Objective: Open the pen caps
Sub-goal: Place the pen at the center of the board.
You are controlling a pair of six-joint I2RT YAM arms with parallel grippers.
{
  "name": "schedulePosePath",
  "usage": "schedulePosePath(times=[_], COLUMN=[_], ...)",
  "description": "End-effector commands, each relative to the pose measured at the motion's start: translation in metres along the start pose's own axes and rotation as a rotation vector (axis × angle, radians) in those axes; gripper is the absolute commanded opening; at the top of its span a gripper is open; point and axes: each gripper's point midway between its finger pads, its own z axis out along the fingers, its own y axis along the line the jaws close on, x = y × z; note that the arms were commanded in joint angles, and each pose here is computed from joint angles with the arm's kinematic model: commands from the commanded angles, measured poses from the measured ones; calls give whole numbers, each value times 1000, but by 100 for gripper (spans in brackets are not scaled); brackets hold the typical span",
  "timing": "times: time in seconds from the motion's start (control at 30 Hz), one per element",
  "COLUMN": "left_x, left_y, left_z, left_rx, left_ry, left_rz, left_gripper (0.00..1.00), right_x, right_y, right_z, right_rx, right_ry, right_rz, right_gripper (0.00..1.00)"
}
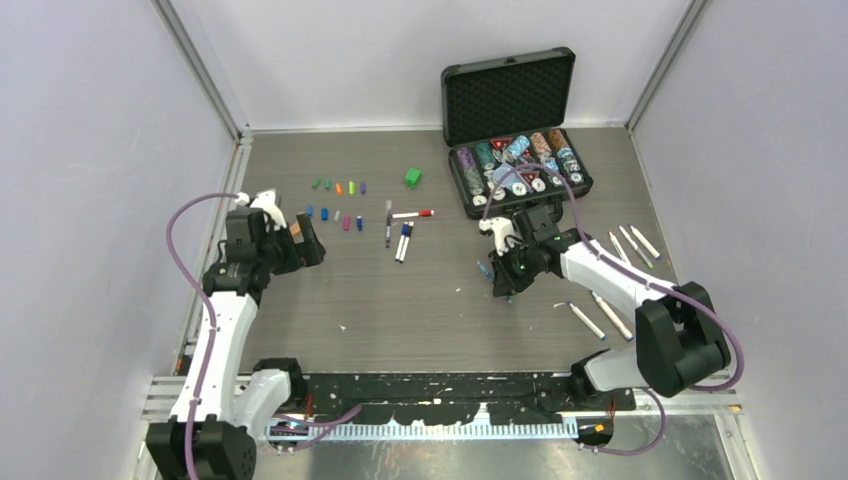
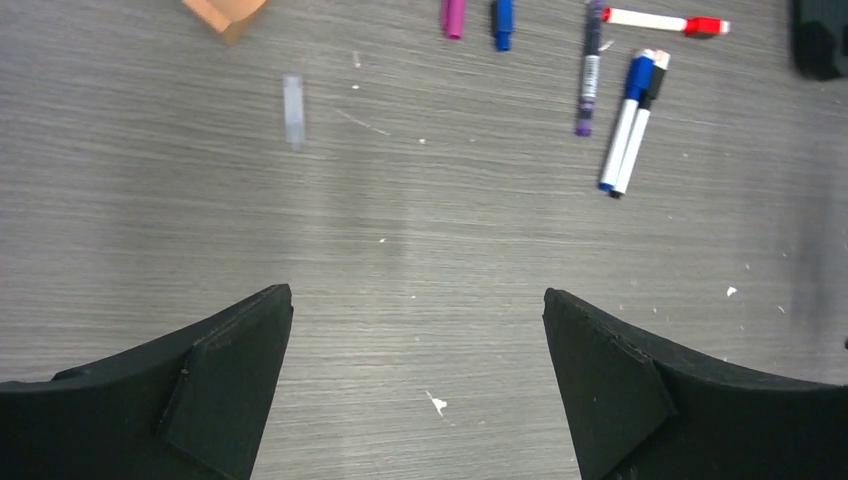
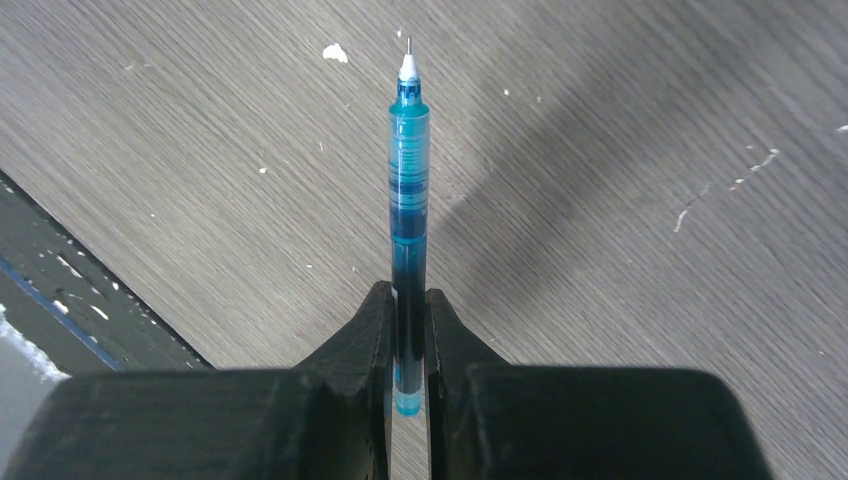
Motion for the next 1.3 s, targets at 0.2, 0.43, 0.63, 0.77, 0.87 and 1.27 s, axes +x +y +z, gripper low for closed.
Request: schedulePosePath(times=[0.2,0.43,0.63,0.77,0.87,1.27], left_x=[-18,-17,-18,-18,-18,-18], left_y=[-24,-27,-28,-28,-29,-40], left_z=[-12,-14,-13,-14,-13,-14], left_rx=[72,89,92,92,96,159], left_ry=[-88,-93,-92,-94,-90,-93], left_rz=[94,94,92,92,93,79], left_gripper=[100,100,100,100,100,100], right_x=[-13,-10,-7,-6,-6,-12], right_y=[-11,-18,-19,-19,-19,-13], right_z=[15,22,30,31,31,25], right_rx=[85,128,130,127,126,103], right_ry=[43,71,113,121,124,103], right_rz=[-39,-40,-40,-37,-39,-42], right_gripper=[14,18,19,26,33,40])
